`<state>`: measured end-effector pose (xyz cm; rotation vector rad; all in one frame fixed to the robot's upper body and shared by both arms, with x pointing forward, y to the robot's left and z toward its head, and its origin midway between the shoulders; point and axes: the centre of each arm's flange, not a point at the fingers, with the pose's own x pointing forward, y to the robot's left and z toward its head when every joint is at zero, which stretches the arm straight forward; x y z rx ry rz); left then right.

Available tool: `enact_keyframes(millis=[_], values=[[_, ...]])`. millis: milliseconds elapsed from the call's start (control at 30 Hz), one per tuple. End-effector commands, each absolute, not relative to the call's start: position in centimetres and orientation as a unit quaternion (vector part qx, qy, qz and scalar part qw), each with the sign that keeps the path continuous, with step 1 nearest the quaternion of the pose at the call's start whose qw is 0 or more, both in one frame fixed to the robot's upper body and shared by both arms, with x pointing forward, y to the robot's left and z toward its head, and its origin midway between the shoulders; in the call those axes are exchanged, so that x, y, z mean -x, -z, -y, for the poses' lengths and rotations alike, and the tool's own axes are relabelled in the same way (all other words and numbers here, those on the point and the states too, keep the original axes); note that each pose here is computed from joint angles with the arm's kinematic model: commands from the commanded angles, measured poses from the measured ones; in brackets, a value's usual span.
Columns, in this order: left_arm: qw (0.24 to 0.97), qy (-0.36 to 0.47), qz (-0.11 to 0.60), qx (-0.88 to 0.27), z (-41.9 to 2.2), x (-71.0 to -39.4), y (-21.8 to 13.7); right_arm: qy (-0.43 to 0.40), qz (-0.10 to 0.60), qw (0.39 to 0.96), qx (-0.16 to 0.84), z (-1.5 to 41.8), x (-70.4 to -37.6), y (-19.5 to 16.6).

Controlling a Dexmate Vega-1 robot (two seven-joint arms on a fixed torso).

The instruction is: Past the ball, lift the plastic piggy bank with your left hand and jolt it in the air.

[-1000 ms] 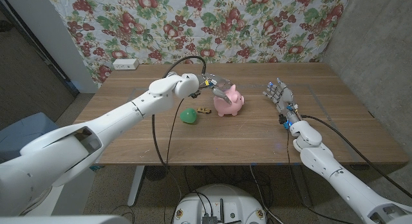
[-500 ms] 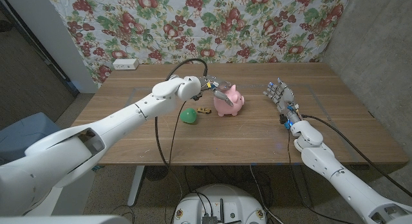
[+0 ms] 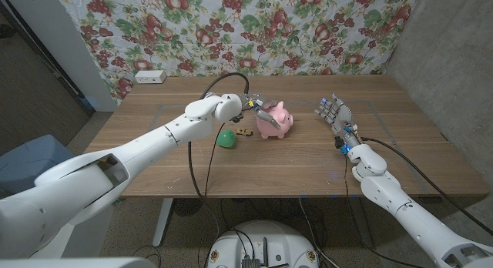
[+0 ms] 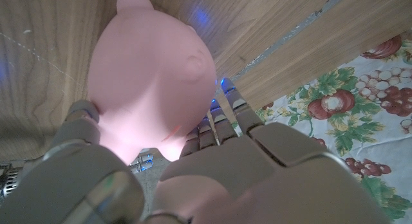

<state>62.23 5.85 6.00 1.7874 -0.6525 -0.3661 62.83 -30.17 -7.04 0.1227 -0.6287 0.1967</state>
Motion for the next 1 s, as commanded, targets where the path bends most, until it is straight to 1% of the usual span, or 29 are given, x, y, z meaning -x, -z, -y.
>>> enact_keyframes(millis=[33, 633, 1000], values=[[0.571, 0.160, 0.276, -0.756, -5.7, -62.8, -5.2, -0.095, 0.307, 0.945, -0.059, 30.2, -62.9, 7.1], [0.551, 0.127, 0.274, -0.778, -5.2, -63.3, -4.3, -0.093, 0.306, 0.946, -0.062, 30.3, -62.9, 7.2], [0.551, 0.150, 0.242, -0.784, -5.2, -64.7, -3.1, -0.092, 0.303, 0.947, -0.059, 30.3, -63.0, 7.1]])
